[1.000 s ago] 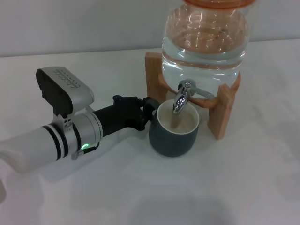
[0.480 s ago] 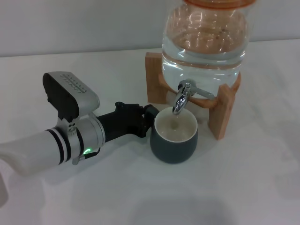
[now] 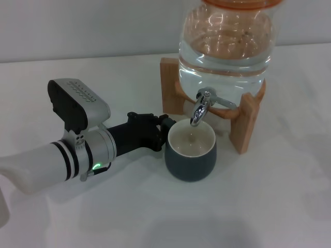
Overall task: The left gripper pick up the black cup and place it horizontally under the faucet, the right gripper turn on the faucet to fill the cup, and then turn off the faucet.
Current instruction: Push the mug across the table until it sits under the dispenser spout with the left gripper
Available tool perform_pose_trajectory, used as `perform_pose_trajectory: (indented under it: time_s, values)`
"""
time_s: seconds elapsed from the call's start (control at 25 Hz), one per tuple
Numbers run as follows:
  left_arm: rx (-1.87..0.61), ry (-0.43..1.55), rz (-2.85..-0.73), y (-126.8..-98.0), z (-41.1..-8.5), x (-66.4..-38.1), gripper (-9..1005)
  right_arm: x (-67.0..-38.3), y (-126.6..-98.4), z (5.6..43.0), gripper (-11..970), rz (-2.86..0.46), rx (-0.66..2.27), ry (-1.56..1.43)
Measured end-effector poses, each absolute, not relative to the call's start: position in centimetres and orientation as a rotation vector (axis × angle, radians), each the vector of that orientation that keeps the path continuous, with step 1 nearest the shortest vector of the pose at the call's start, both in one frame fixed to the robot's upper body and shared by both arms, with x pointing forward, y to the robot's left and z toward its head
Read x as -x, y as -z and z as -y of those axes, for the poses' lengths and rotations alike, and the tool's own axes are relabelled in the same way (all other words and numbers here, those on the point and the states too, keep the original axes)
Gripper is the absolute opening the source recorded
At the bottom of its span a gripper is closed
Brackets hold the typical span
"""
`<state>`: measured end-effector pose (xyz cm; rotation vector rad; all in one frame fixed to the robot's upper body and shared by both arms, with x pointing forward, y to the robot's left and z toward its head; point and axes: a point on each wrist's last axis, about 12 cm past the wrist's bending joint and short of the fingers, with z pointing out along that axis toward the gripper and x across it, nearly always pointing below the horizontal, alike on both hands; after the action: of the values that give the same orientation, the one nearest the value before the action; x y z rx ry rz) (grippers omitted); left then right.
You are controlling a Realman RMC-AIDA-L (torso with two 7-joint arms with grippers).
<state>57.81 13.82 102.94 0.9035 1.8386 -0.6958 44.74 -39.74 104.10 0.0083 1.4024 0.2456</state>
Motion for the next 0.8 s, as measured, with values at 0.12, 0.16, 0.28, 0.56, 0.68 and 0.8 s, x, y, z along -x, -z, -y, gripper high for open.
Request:
perform_pose_trajectory:
  time_s: [0.12, 0.16, 0.28, 0.56, 0.68, 0.8]
  values:
    - [-0.900, 0.694, -1.839, -103.0, -13.8, -57.9, 201, -44.7, -104.1, 39.7, 869, -1.403, -0.009, -0.245]
    - [-0.899, 0.692, -1.840, -103.0, -13.8, -57.9, 233, -44.7, -104.1, 39.7, 869, -1.404, -0.009, -0.245]
    - [-0.898, 0.690, -1.843, -103.0, -13.8, -57.9, 316, -44.7, -104.1, 39.7, 869, -1.405, -0.009, -0.245]
    - [-0.888, 0.701, -1.835, -103.0, -14.1, -57.8, 416, -44.7, -104.0, 39.7, 869, -1.407, -0.009, -0.245]
    - [-0.881, 0.718, -1.823, -102.9, -14.5, -57.5, 411, -44.8, -104.1, 39.7, 869, -1.406, -0.009, -0.245]
    - [-0.871, 0.728, -1.812, -102.8, -14.9, -57.2, 411, -44.8, -104.0, 39.7, 869, -1.407, -0.009, -0.245]
